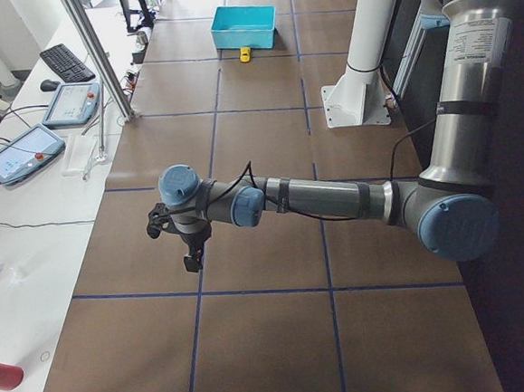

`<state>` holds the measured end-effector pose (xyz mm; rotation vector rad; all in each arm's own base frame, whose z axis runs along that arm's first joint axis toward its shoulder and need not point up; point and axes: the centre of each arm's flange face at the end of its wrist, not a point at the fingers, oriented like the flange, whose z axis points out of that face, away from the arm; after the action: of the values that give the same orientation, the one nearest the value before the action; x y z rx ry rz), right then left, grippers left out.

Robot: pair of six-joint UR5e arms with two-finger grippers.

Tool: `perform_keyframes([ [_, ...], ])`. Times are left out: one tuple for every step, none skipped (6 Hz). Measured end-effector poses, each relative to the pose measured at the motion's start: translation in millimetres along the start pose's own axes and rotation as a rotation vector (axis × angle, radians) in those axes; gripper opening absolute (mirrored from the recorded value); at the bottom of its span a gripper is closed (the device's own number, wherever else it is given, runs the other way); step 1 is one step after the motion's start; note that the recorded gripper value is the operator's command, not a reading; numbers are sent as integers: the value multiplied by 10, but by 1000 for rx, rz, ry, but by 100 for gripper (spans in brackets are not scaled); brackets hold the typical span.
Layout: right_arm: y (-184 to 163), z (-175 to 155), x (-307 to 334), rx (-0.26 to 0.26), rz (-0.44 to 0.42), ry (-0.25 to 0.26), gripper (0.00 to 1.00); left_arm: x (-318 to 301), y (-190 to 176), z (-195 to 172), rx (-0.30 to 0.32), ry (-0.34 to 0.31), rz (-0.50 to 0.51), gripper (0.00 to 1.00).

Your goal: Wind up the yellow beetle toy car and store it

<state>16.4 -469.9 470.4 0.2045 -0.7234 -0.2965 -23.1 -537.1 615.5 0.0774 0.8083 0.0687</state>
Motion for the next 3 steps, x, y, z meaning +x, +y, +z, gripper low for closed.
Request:
perform_keyframes([
  [-109, -45, -255, 17, -165, 16, 100, -210, 138, -25, -33, 3, -81, 100],
  [-269, -55, -462, 27, -375, 47, 100, -283, 185, -35, -55, 4, -121, 100],
  [-459, -19, -706, 27, -567, 61, 100, -303, 193, -41, -61, 1, -131, 100],
])
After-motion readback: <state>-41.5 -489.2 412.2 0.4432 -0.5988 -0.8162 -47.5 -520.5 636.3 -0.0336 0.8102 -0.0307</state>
